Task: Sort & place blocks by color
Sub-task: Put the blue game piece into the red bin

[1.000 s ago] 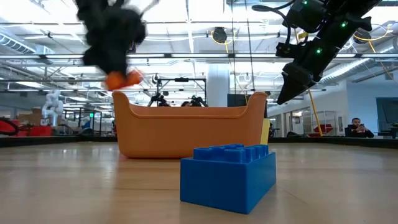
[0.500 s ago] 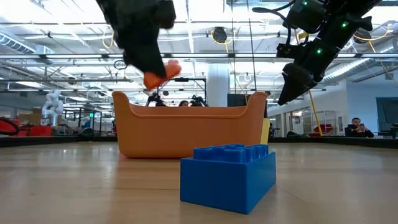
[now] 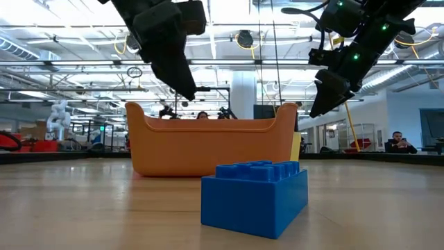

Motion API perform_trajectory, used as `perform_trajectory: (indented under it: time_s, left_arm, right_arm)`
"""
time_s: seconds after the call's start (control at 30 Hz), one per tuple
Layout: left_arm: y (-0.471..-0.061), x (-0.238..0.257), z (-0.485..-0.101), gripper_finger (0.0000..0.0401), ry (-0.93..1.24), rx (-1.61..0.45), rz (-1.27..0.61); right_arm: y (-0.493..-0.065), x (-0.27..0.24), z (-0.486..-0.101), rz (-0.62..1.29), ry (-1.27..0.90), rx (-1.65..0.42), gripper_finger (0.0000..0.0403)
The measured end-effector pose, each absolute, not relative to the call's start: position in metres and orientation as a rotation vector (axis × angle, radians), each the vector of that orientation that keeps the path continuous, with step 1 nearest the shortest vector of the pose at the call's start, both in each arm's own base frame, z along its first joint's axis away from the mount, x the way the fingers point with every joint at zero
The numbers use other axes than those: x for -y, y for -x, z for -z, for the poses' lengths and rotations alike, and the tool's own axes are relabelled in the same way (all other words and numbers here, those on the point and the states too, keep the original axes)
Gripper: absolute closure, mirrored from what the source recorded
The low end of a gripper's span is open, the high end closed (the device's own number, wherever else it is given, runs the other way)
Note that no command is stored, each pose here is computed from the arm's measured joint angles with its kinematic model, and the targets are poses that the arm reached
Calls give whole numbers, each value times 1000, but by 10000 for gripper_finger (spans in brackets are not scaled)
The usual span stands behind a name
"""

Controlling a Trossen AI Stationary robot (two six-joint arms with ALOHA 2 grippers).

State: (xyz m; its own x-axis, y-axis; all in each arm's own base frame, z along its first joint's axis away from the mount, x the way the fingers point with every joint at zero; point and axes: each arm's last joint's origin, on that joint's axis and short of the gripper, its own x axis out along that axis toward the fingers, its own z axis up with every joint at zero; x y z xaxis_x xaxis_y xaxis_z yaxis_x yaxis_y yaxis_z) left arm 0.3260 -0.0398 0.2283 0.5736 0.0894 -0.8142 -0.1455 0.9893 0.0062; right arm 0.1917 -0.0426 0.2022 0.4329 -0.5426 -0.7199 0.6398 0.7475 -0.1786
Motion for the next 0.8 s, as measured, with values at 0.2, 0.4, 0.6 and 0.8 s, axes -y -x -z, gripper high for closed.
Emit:
perform_trajectory:
  time_s: [0.2,0.4,0.6,0.8]
  left_arm:
    - [-329,36,-249,124,-15,-875,-185]
    - [-317,28,-273,115,-74,-784,-255]
    - [-296,10,-275,123,-42,-610,-291]
    - [-265,-3,-259,140,81,-469,-254]
  right_arm:
    - [-189,38,-207,603,-210,-841,64]
    - [-184,31,-216,432,-356,-814,70]
    - [-182,21,-217,377,-353,-826,87]
    - [-181,14,-209,329,-298,-864,92]
